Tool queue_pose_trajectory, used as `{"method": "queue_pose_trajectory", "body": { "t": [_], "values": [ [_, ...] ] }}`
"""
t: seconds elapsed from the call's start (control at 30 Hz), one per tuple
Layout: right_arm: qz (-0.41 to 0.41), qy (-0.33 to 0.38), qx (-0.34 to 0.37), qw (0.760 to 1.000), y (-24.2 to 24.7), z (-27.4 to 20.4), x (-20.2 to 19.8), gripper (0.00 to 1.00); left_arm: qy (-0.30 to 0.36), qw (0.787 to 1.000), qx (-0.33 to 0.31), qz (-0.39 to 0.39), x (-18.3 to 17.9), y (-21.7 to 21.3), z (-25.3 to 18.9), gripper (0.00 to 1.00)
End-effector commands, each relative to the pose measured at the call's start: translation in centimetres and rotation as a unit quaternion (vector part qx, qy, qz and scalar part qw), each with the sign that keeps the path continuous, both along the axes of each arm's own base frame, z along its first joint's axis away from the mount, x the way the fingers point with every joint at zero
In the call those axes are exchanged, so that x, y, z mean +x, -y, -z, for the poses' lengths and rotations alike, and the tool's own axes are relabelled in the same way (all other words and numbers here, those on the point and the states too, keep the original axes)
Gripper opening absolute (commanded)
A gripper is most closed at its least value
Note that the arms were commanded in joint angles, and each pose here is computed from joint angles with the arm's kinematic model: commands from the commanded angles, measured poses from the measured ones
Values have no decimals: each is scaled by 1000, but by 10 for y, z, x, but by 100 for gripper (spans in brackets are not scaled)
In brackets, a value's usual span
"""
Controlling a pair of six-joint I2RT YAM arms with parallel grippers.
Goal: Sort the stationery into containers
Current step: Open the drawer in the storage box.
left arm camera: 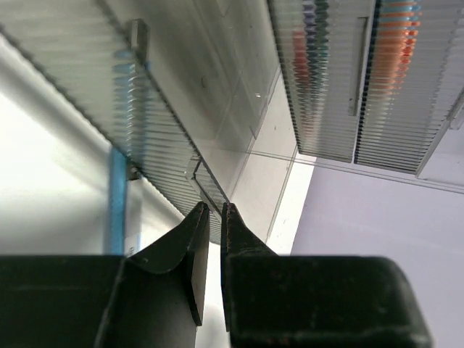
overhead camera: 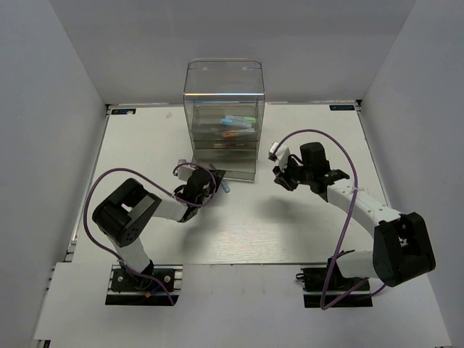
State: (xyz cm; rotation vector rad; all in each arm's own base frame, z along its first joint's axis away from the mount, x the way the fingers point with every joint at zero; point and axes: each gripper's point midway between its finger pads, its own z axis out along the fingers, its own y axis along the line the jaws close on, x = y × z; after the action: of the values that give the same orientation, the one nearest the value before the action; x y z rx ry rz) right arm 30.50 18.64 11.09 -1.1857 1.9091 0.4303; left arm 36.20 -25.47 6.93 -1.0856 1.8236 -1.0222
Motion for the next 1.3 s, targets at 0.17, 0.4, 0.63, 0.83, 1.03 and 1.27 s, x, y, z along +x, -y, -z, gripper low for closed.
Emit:
{"method": "queue_pose_trajectory", "body": {
  "t": [0.17, 0.4, 0.63, 0.83, 1.03, 1.27],
  "values": [
    [-15, 19, 12, 1000, -5, -19, 2, 30, 44, 999, -6, 20, 30, 26, -34, 0],
    [-16, 20, 8, 1000, -4, -17, 1, 30, 53, 999, -8, 7, 47, 30, -39, 0],
    [-17, 18, 6, 1000, -4, -15, 1, 30, 45, 999, 0, -2, 58, 31, -33, 0],
    [-20, 19, 3, 1000, -4, -14, 1, 32, 34, 999, 9, -2, 60, 32, -22, 0],
    [-23, 17, 2, 1000, -5, -12, 0, 32, 31, 999, 11, -17, 64, 25, -20, 0],
    [-25, 19, 2, 999, -6, -14, 1, 32, 20, 999, 19, -37, 65, 9, -12, 0]
  ]
}}
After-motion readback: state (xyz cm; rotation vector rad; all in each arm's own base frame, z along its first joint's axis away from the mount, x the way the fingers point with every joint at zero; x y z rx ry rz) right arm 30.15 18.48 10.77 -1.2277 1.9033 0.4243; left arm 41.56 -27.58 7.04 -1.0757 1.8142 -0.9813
